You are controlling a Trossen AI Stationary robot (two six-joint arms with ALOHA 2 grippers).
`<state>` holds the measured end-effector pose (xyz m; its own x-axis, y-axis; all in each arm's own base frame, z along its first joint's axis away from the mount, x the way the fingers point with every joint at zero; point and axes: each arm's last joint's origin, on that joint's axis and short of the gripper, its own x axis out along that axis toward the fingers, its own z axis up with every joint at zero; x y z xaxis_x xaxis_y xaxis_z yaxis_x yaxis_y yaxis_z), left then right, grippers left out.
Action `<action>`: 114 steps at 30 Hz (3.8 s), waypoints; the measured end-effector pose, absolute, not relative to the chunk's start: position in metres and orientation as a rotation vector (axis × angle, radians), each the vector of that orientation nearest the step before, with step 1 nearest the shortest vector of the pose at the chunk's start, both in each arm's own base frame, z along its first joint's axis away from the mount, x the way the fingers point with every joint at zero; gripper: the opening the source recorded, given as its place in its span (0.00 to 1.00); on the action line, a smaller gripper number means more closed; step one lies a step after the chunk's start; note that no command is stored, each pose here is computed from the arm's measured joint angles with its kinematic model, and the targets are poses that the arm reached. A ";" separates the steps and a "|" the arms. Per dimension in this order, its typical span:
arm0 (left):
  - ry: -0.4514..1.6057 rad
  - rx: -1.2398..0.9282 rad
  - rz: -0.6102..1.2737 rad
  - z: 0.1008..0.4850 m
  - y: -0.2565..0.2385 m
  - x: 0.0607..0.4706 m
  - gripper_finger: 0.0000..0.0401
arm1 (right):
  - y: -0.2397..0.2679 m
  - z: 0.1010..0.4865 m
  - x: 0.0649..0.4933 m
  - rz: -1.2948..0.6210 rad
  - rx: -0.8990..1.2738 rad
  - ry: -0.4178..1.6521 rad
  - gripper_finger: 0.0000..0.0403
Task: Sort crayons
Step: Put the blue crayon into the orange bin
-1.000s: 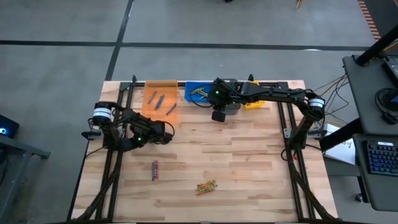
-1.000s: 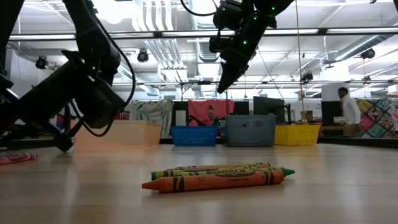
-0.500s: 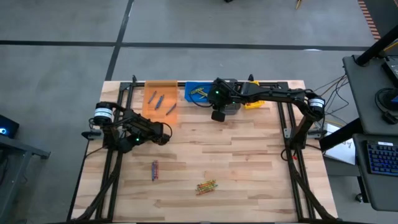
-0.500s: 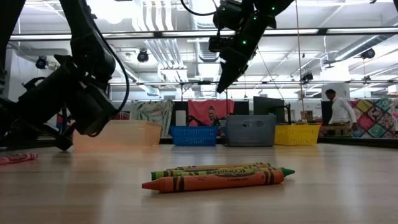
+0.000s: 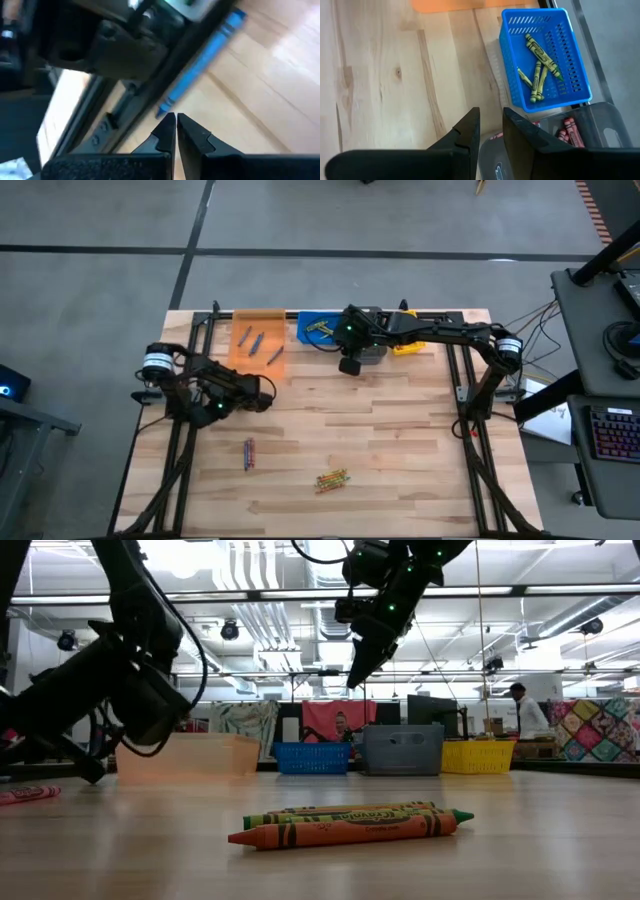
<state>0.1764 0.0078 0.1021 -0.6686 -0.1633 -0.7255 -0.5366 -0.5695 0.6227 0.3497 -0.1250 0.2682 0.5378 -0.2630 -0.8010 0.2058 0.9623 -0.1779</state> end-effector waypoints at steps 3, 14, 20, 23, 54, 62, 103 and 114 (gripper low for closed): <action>1.323 -1.165 2.255 0.110 0.008 0.175 0.00 | -0.125 0.268 0.350 -0.283 -0.058 0.960 0.19; 1.371 -1.121 1.968 0.131 -0.014 0.177 0.00 | -0.125 0.269 0.351 -0.289 -0.052 0.948 0.21; 1.395 -0.863 1.799 0.130 -0.034 0.177 0.00 | -0.125 0.269 0.351 -0.289 -0.054 0.943 0.18; 1.489 -0.956 1.775 0.131 -0.040 0.180 0.00 | -0.125 0.269 0.351 -0.289 -0.055 0.944 0.18; 1.360 -0.395 1.014 0.201 -0.068 0.248 0.00 | -0.124 0.255 0.347 -0.264 -0.088 0.982 0.20; 1.693 -0.525 1.040 0.174 -0.046 0.224 0.00 | -0.125 0.256 0.349 -0.269 -0.091 0.958 0.17; 1.446 -0.721 1.200 0.141 -0.018 0.202 0.00 | -0.126 0.258 0.351 -0.260 -0.122 0.936 0.20; 1.089 -0.603 1.281 0.152 -0.023 0.159 0.00 | -0.127 0.260 0.354 -0.268 -0.128 0.897 0.17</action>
<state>0.1590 -0.0230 0.1518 -0.0755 0.4508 -0.8894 -0.9505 0.2370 0.2009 0.3539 -0.1266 0.2603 0.5933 -0.2832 -0.7536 0.1768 0.9591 -0.2212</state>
